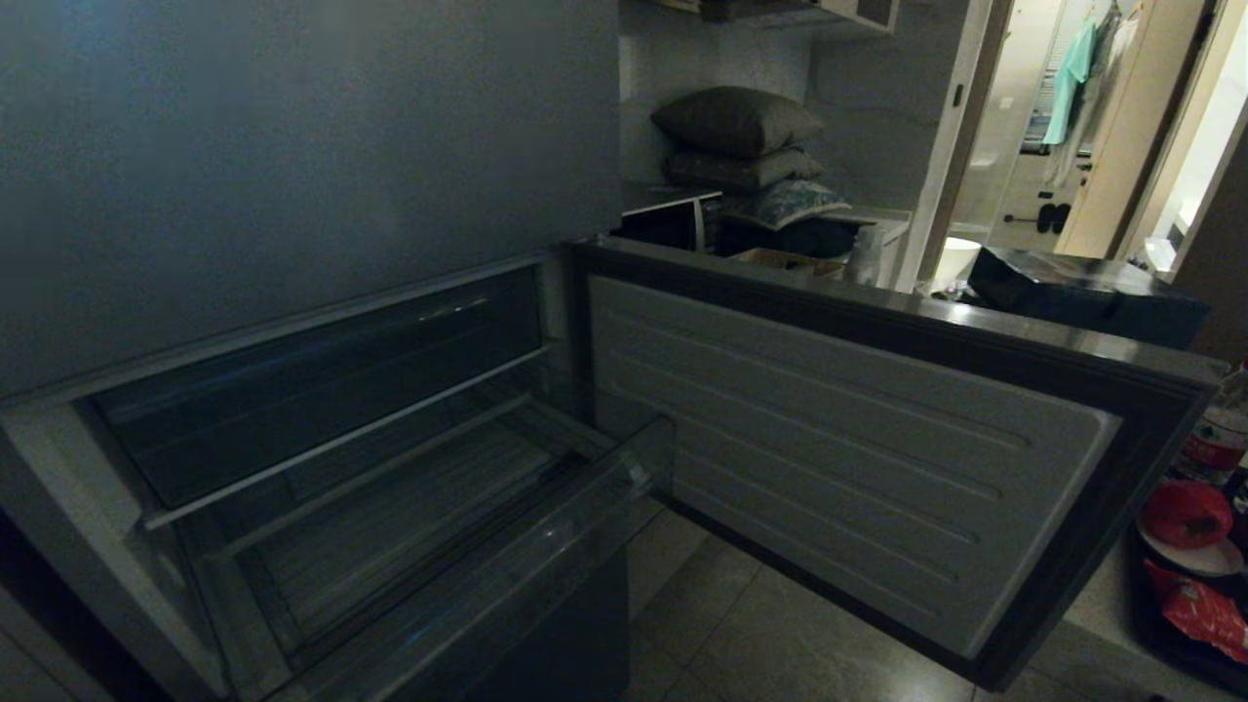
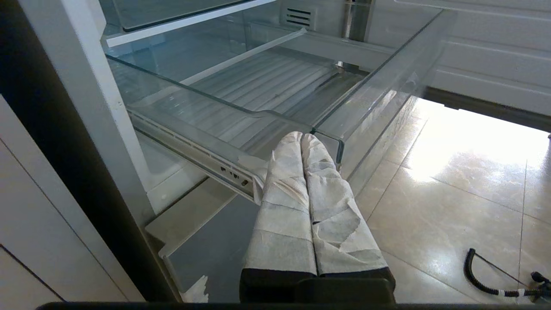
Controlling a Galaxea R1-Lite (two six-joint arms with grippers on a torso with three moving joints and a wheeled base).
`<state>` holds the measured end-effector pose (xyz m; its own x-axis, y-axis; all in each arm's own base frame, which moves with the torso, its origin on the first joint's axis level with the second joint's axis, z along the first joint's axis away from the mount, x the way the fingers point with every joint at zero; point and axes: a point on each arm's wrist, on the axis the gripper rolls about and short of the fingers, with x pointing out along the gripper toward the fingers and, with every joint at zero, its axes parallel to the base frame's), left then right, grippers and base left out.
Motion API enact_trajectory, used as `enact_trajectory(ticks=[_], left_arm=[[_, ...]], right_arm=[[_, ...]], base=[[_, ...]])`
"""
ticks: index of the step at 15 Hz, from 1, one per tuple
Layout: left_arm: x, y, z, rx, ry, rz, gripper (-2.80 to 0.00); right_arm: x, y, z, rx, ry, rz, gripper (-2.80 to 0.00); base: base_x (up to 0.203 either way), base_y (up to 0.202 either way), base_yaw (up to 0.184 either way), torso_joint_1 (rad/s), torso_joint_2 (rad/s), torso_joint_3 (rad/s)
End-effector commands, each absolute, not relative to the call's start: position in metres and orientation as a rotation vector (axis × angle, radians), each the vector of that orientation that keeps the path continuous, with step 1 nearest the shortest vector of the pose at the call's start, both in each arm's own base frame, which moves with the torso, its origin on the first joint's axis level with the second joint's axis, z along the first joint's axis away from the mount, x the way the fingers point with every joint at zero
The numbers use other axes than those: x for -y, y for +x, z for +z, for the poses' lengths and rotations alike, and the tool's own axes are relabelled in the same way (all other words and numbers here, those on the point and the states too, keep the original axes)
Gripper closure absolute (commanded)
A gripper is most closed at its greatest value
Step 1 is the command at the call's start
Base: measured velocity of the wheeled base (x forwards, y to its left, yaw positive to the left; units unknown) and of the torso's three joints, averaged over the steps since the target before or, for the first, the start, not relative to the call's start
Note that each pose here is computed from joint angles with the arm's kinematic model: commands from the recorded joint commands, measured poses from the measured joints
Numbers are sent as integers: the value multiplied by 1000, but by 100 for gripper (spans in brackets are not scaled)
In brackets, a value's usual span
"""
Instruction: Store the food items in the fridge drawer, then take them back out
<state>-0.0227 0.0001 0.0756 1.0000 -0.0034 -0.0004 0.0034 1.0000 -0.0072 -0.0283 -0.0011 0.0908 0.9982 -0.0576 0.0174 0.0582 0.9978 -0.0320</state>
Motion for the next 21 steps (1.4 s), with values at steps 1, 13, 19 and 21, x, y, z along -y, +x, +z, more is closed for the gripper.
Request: enact_trajectory(ticks=[1, 13, 19, 21], left_arm=[[0, -23, 76, 0, -8, -3, 0], [0, -23, 76, 0, -8, -3, 0], [0, -23, 76, 0, -8, -3, 0], [0, -23, 76, 0, -8, -3, 0]], right_arm=[[2, -31, 110, 10, -12, -106, 0], [45, 58, 181, -290, 229, -830, -280], [113, 113, 170, -367, 316, -884, -280], [130, 128, 162, -378, 328, -872, -280]], base=[[0, 0, 0, 0, 0, 0], [0, 0, 0, 0, 0, 0], [0, 0, 0, 0, 0, 0], [0, 0, 0, 0, 0, 0]])
